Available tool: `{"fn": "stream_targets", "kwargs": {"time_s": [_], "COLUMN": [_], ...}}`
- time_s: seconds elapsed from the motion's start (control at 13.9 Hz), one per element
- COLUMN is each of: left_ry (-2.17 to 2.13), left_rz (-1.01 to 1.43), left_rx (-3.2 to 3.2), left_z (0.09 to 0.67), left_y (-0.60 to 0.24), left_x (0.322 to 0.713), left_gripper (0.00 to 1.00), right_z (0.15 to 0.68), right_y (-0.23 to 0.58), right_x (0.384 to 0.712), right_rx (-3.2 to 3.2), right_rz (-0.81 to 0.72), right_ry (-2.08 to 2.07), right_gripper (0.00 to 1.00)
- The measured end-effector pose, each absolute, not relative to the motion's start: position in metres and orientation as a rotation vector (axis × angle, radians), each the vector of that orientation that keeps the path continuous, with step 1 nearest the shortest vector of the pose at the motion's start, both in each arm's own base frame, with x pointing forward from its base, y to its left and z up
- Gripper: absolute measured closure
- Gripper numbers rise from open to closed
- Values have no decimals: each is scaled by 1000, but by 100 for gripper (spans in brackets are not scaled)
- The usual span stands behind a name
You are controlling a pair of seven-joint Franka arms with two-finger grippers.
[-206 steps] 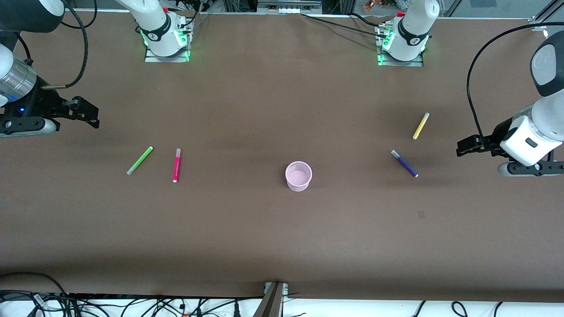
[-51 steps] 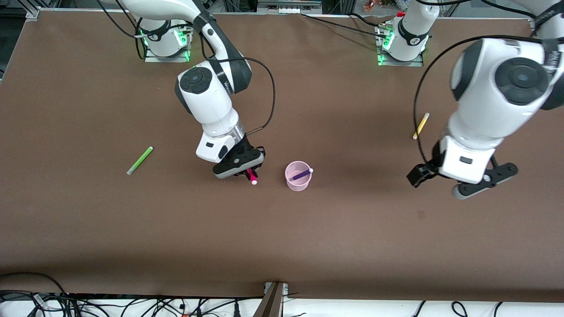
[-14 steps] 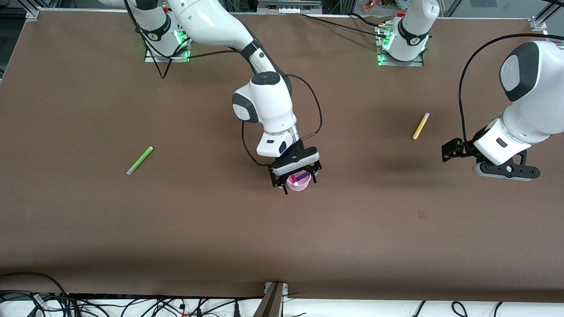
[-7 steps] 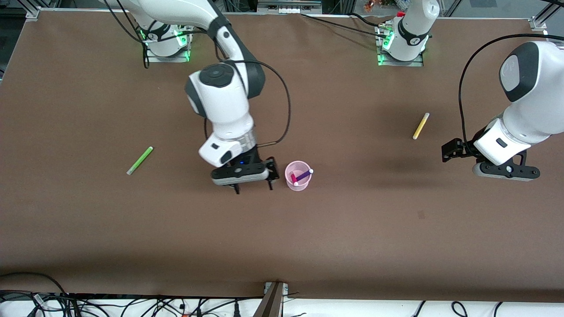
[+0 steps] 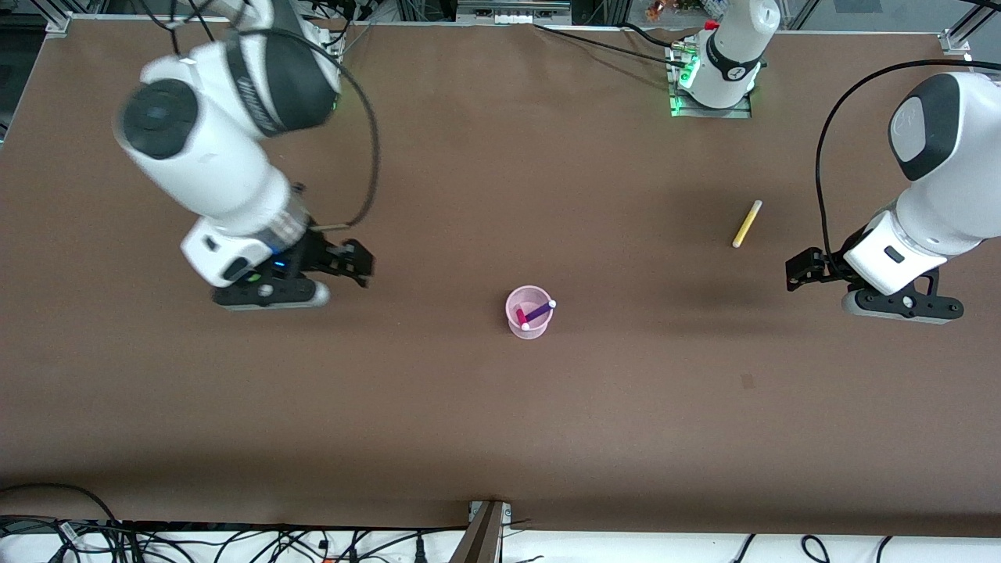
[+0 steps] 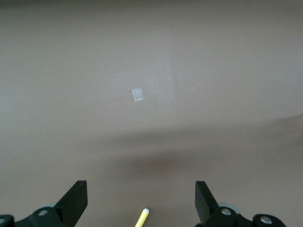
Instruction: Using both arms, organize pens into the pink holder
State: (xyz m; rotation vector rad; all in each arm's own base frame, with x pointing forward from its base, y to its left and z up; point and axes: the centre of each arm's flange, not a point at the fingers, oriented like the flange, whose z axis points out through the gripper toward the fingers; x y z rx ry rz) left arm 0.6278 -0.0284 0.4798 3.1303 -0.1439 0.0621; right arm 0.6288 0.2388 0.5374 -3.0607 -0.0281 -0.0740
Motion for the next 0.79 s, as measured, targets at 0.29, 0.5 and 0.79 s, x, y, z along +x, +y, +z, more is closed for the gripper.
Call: {"fn": "stream_targets", "kwargs": {"time_s": [0.29,0.5,0.79], "left_ry": [-144,-144,-146], "left_rz": [56,52,45], "left_rx": [3131,3131,3131], "left_z": [477,476,473], "left_y": [-28,-29,-29], "left_x": [628,629,630], "left_gripper": [0,0,0], "right_z": [575,588,609], "right_y": [125,78,77], "right_x": [615,582,539], "right_rx": [-3038,-3024,-3080], "right_rz": [68,93,68], "right_ry": [-53,-51,-108], "right_gripper": [0,0,0]}}
